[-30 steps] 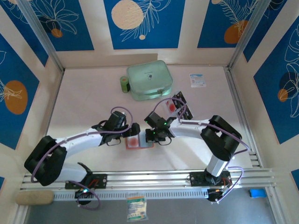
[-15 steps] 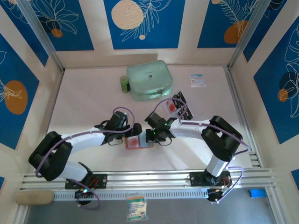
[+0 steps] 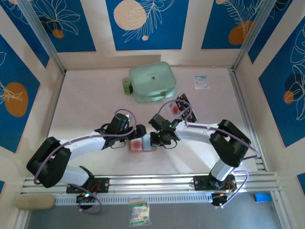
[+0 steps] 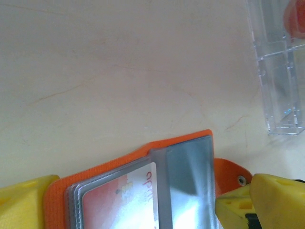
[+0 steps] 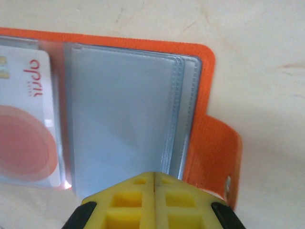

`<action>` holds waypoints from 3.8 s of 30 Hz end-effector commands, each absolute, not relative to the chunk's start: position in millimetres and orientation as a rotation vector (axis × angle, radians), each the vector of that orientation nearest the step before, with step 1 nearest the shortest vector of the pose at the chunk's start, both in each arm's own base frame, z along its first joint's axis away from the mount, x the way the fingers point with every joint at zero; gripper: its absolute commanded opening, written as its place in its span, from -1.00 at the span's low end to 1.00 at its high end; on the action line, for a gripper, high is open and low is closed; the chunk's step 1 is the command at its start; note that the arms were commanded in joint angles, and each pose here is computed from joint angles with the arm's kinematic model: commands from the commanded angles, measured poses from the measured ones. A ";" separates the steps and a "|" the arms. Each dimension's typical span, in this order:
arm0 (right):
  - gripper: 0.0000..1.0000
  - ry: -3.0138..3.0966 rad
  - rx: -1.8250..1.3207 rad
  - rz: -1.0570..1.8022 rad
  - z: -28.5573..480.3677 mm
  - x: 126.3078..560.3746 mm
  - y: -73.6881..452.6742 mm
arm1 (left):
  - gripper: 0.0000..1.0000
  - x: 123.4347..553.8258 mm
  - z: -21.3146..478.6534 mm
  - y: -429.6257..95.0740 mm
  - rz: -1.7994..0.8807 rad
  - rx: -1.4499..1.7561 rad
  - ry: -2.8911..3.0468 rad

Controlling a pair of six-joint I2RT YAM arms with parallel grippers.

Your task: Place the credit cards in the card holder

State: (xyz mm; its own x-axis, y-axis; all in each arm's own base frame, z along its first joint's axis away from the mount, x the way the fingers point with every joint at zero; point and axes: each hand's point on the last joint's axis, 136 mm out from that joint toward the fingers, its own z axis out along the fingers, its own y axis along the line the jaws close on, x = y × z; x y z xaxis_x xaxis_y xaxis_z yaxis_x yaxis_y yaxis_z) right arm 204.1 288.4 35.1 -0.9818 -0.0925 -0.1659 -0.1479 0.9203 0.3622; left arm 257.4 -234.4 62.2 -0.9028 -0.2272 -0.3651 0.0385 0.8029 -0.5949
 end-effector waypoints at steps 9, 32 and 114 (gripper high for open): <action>-0.93 2.923 -0.091 0.461 52.2 218.1 258.9 | 1.00 258.3 72.6 -235.5 -0.914 -0.163 2.536; -1.00 2.942 -0.068 0.462 36.7 224.1 255.8 | 1.00 257.6 77.2 -233.9 -0.909 -0.158 2.530; -0.81 2.752 -0.187 0.932 119.8 207.0 327.6 | 1.00 299.7 133.9 -219.8 -0.848 -0.293 2.483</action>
State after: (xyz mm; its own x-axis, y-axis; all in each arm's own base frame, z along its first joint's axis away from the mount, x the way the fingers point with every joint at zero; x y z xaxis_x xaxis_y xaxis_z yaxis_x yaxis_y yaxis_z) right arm 209.3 318.2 121.0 -0.9676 -0.0074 -0.2524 -0.1632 0.7812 0.6026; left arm 303.3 -238.9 135.1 -0.8453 -0.3792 -0.3763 -0.0219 0.7284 -0.6848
